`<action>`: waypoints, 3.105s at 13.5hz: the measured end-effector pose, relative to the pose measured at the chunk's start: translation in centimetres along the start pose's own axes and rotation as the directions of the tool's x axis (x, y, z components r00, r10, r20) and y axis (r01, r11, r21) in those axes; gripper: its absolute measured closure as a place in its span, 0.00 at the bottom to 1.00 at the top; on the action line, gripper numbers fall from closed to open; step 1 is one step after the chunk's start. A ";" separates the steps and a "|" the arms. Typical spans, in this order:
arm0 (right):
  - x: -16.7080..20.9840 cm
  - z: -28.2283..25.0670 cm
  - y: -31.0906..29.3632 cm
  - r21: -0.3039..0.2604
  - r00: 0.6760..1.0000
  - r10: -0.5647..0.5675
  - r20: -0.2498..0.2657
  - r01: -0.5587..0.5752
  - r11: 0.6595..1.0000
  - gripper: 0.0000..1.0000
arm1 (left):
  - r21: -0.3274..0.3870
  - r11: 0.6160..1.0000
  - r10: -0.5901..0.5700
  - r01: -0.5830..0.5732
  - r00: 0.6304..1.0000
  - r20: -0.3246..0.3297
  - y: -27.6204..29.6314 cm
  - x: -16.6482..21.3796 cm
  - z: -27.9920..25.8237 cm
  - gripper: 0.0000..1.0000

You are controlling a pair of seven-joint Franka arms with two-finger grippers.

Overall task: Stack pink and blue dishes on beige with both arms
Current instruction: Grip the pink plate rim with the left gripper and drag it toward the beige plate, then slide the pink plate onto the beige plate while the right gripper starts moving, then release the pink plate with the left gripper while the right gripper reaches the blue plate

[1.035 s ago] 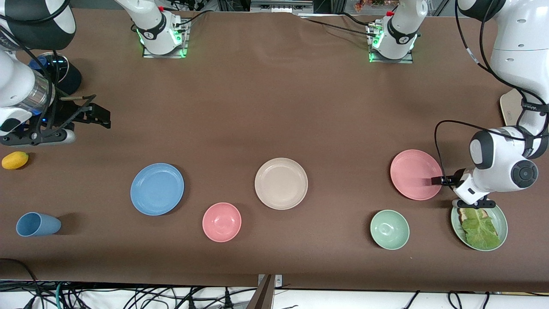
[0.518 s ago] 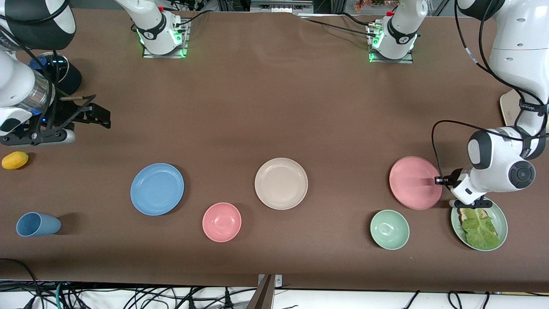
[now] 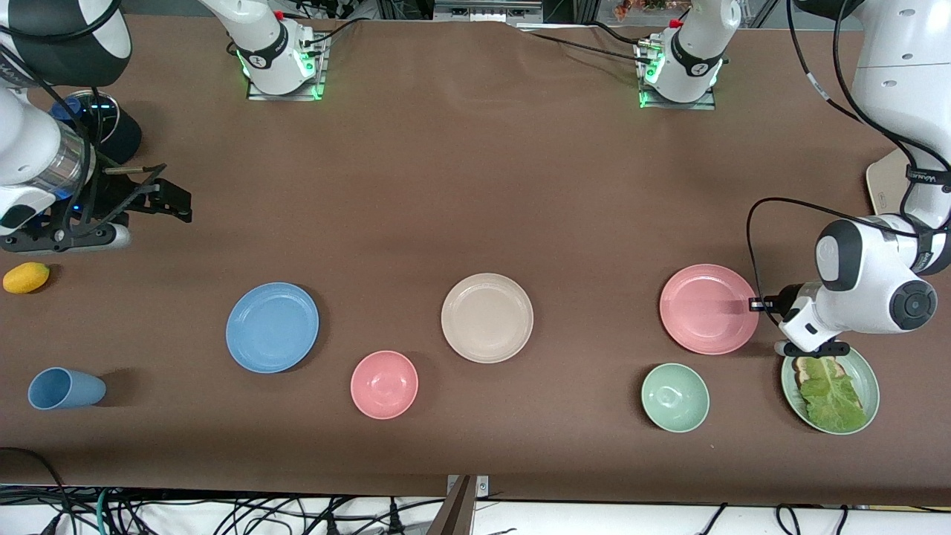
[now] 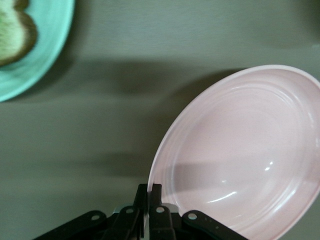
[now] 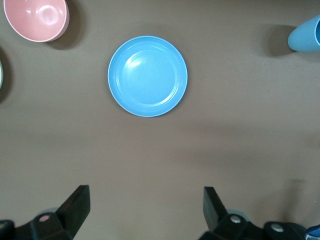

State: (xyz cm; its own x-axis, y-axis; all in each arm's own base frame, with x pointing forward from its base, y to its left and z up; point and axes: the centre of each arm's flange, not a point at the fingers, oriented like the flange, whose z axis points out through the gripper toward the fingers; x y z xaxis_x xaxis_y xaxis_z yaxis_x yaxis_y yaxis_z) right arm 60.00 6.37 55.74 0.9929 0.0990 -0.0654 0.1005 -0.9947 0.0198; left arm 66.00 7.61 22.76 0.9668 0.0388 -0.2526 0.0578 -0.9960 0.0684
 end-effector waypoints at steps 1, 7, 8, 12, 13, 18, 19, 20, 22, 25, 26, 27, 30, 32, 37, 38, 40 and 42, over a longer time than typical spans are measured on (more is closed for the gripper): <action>0.0 0.0 0.0 0.000 1.000 0.000 0.000 0.000 1.000 0.00 | -0.005 1.000 0.001 0.000 1.000 0.015 0.5 -0.3 -0.3 0.94; 0.2 -0.2 1.0 0.001 1.000 0.016 -0.022 -0.016 1.000 0.00 | -0.084 0.996 -0.024 0.028 0.998 0.050 4.2 -2.4 -5.8 0.94; 0.3 -0.2 1.5 0.002 0.999 0.025 -0.028 -0.025 1.000 0.00 | -0.100 0.994 -0.039 0.045 0.998 0.052 5.2 -2.7 -6.5 0.94; 0.5 -0.2 2.8 0.004 0.998 0.045 -0.039 -0.045 0.999 0.00 | -0.134 0.985 -0.102 0.112 0.992 0.080 13.9 -3.6 -7.0 0.94; 0.5 -0.2 2.9 0.004 0.998 0.048 -0.039 -0.047 0.999 0.00 | -0.136 0.983 -0.113 0.124 0.990 0.083 16.6 -3.9 -7.0 0.94; 0.7 0.4 4.5 0.006 0.997 0.074 -0.031 -0.074 0.997 0.00 | -0.143 0.972 -0.181 0.186 0.983 0.043 28.5 -3.7 -6.2 0.94; 0.9 0.5 4.7 0.007 0.996 0.076 -0.035 -0.076 0.997 0.00 | -0.155 0.968 -0.196 0.198 0.980 0.026 30.6 -3.6 -5.3 0.94; 1.2 0.8 4.7 0.008 0.996 0.077 -0.045 -0.077 0.997 0.00 | -0.170 0.963 -0.212 0.210 0.977 0.008 32.6 -3.5 -4.2 0.94; 2.5 2.5 4.9 0.012 0.996 0.078 -0.053 -0.077 0.997 0.00 | -0.208 0.948 -0.254 0.243 0.967 -0.026 35.8 -3.3 -2.1 0.94; 4.3 5.7 5.0 0.018 0.996 0.077 -0.043 -0.076 0.997 0.00 | -0.260 0.924 -0.307 0.282 0.950 -0.061 40.0 -3.6 0.8 0.94; 4.7 6.4 5.1 0.019 0.996 0.077 -0.042 -0.076 0.997 0.00 | -0.266 0.921 -0.311 0.284 0.948 -0.063 40.9 -3.8 1.5 0.94; 5.1 7.0 5.1 0.020 0.996 0.077 -0.045 -0.076 0.997 0.00 | -0.275 0.918 -0.315 0.286 0.947 -0.069 41.7 -4.0 1.9 0.94; 6.0 9.4 4.7 0.024 0.997 0.069 -0.023 -0.068 0.997 0.00 | -0.282 0.916 -0.318 0.284 0.945 -0.081 43.0 -4.3 2.8 0.92; 6.8 11.7 4.2 0.029 0.998 0.060 -0.007 -0.060 0.998 0.00 | -0.284 0.913 -0.329 0.292 0.940 -0.092 42.5 -3.8 2.5 0.76; 8.4 15.7 2.8 0.009 1.000 0.027 0.006 -0.027 1.000 0.00 | -0.279 0.907 -0.360 0.316 0.925 -0.119 40.0 -2.1 0.9 0.26; 8.5 16.5 2.7 -0.004 1.000 0.019 0.015 -0.019 1.000 0.00 | -0.275 0.905 -0.367 0.325 0.923 -0.118 39.2 -1.8 0.6 0.17; 9.0 18.9 2.8 -0.014 0.999 0.014 0.035 -0.013 1.000 0.00 | -0.264 0.906 -0.370 0.330 0.922 -0.117 36.8 -0.9 -0.3 0.00; 9.6 21.7 3.0 -0.011 0.999 0.015 0.042 -0.014 1.000 0.00 | -0.241 0.918 -0.349 0.316 0.931 -0.106 33.4 -0.1 -1.5 0.00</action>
State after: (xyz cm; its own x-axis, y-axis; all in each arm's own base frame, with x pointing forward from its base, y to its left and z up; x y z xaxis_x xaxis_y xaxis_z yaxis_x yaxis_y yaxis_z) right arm 68.48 3.73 33.50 0.9908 0.0831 -0.1069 0.0870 -0.9957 0.0318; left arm 68.25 -25.54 26.46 0.9065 0.3920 -0.1566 0.4187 -0.8823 0.2152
